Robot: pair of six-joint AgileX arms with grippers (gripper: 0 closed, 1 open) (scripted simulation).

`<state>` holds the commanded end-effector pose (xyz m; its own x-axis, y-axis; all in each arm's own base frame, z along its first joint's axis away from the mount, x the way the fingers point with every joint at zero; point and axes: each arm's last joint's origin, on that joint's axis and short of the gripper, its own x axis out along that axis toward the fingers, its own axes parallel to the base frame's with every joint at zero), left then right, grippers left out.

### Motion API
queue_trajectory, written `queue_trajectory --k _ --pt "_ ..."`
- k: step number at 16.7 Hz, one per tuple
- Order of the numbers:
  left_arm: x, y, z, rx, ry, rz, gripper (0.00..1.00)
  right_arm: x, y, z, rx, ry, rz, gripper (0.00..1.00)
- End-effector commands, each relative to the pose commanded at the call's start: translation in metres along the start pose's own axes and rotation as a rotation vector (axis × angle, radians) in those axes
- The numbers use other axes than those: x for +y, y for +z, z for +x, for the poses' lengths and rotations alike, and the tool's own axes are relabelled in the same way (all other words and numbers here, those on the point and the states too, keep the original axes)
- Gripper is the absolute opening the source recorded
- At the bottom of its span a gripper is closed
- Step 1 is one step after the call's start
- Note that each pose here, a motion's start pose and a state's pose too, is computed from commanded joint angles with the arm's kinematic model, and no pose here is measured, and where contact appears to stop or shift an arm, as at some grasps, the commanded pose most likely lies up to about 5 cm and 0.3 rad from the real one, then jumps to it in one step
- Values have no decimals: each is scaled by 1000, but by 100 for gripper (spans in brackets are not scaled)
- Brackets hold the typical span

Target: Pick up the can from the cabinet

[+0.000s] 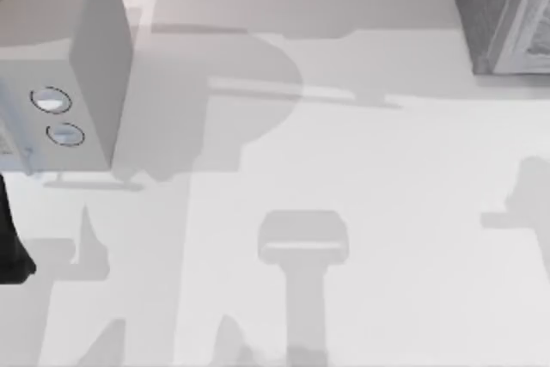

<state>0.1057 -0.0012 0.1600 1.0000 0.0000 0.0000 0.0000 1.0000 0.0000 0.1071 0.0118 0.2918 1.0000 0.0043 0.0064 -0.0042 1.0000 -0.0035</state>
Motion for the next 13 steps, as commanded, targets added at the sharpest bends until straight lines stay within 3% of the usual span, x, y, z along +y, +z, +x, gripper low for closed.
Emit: queue_trajectory --k 7,13 --pt "0 0 0 0 0 0 100 -11 -113 -3 5 -3 3 0" --pt "0 0 0 0 0 0 100 -13 -132 -2 6 -4 3 0"
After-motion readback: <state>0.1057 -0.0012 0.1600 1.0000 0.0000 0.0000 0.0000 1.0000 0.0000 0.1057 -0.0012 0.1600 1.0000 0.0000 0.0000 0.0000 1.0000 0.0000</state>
